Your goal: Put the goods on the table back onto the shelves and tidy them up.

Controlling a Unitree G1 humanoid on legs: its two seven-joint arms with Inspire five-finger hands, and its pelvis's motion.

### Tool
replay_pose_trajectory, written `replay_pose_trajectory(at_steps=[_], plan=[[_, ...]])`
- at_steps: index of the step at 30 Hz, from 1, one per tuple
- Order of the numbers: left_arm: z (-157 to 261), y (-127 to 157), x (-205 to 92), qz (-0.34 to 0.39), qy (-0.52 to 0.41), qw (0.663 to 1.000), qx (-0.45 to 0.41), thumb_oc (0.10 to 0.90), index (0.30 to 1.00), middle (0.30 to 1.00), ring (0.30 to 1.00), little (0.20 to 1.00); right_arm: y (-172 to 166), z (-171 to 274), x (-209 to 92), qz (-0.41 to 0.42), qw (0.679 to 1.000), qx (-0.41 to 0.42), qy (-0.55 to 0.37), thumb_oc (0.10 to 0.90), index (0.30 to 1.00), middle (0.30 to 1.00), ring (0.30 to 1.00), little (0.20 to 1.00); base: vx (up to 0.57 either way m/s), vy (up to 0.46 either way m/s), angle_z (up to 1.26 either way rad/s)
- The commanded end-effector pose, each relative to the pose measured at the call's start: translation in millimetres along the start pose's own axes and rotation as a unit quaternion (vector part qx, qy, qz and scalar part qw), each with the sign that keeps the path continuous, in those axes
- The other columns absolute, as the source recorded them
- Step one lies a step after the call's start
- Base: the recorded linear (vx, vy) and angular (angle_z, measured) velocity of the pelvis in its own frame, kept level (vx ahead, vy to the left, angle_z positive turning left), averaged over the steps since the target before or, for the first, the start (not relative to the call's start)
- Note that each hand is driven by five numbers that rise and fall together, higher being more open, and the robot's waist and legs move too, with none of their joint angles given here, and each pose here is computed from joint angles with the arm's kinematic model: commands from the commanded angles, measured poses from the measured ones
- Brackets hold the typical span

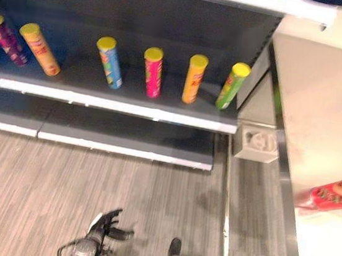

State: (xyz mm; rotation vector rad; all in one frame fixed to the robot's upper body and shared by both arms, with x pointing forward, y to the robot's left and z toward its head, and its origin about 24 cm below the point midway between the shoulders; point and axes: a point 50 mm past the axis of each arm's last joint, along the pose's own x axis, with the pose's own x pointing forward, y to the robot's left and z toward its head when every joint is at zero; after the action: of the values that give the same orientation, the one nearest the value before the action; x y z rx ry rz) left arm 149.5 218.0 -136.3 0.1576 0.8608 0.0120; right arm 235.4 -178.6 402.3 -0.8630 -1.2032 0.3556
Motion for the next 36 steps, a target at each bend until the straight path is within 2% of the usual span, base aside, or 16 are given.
replay_pose_trajectory(at_steps=[1, 5, 11, 21, 36], plan=[[30, 8, 3, 0.01, -0.07, 0.997, -0.012, 0.8, 0.9, 0.9, 0.9, 0.9, -35, 12, 6, -0.045, 0.998, -0.04, -0.009, 0.4, 0.3, 0.3, 0.3, 0.3, 0.33, 0.104, -0.28], [33, 5, 4, 0.008, -0.075, 0.997, -0.006, 0.8, 0.9, 0.9, 0.9, 0.9, -35, 8, 9, -0.048, 0.996, -0.071, 0.008, 0.4, 0.3, 0.3, 0.3, 0.3, 0.7, 0.302, -0.05], [39, 19, 4, 0.032, -0.083, 0.996, 0.003, 0.8, 0.9, 0.9, 0.9, 0.9, -33, 6, 23, -0.065, 0.995, -0.069, -0.001, 0.4, 0.3, 0.3, 0.3, 0.3, 0.29, 0.204, -0.62], [40, 26, 6, 0.038, -0.071, 0.997, 0.019, 0.8, 0.9, 0.9, 0.9, 0.9, -48, 11, 29, -0.082, 0.994, -0.077, -0.005, 0.4, 0.3, 0.3, 0.3, 0.3, 0.14, 0.062, -0.09], [30, 19, 5, 0.039, -0.063, 0.997, 0.007, 0.8, 0.9, 0.9, 0.9, 0.9, -30, 15, 31, -0.044, 0.996, -0.071, -0.017, 0.4, 0.3, 0.3, 0.3, 0.3, 0.03, -0.064, 0.22]])
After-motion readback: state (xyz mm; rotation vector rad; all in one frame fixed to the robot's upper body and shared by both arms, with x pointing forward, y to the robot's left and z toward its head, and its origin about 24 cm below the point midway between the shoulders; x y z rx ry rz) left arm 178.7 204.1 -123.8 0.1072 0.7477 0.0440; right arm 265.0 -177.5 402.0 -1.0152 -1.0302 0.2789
